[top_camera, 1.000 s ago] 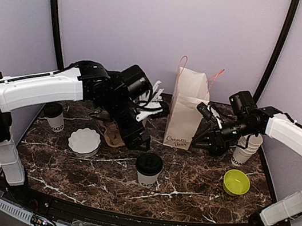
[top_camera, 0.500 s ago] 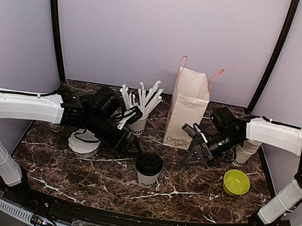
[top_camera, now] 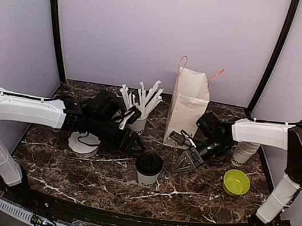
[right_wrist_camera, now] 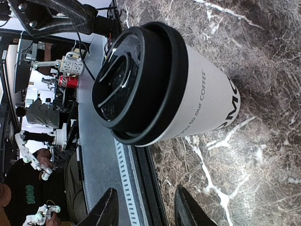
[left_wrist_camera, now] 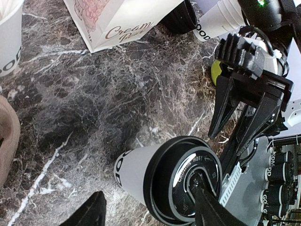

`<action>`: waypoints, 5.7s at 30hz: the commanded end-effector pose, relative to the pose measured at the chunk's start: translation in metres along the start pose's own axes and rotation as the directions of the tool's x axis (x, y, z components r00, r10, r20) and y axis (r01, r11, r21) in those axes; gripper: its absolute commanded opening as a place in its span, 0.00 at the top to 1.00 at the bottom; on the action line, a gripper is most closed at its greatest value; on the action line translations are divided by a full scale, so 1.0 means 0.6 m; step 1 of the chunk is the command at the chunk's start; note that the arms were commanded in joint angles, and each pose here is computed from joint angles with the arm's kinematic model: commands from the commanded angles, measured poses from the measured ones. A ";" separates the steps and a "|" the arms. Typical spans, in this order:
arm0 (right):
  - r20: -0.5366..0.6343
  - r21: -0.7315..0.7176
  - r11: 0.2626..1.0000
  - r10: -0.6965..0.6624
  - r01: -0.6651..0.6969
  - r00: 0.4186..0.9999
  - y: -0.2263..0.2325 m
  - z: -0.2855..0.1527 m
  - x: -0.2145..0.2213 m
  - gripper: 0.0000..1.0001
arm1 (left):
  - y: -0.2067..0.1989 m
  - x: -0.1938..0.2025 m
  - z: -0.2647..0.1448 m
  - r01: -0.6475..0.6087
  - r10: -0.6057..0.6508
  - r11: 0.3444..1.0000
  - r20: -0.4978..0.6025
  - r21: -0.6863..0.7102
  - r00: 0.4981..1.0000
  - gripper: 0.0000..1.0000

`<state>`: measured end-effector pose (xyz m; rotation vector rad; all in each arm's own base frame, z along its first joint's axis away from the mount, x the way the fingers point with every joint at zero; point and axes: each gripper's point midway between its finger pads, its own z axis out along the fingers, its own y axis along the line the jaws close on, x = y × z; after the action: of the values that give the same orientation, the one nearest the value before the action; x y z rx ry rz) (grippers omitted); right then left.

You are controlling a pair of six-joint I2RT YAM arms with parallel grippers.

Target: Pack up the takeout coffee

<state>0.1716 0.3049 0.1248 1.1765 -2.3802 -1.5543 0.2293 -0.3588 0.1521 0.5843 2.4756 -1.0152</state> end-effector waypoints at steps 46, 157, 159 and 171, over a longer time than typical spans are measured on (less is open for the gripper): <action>-0.131 0.215 0.976 0.013 0.015 0.991 -0.077 0.043 -0.054 0.70 | 0.074 0.081 0.037 0.058 -0.072 0.991 -0.106 -0.123 0.992 0.47; -0.101 0.202 0.978 -0.039 0.059 0.994 -0.037 0.027 -0.092 0.55 | 0.033 -0.002 0.062 0.040 -0.038 0.998 -0.030 0.054 0.999 0.56; -0.106 0.213 0.976 -0.028 0.050 0.994 -0.046 0.029 -0.089 0.55 | 0.041 0.008 0.065 0.056 -0.054 0.998 -0.040 0.041 0.998 0.59; -0.184 0.610 0.791 0.097 0.036 0.978 -0.207 0.013 -0.022 0.58 | 0.097 0.078 0.075 0.120 -0.129 0.990 -0.133 -0.073 0.983 0.68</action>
<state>0.2139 0.3404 0.1062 1.2821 -2.5645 -1.1845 0.2548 -0.3752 0.1242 0.5243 2.4450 -1.1283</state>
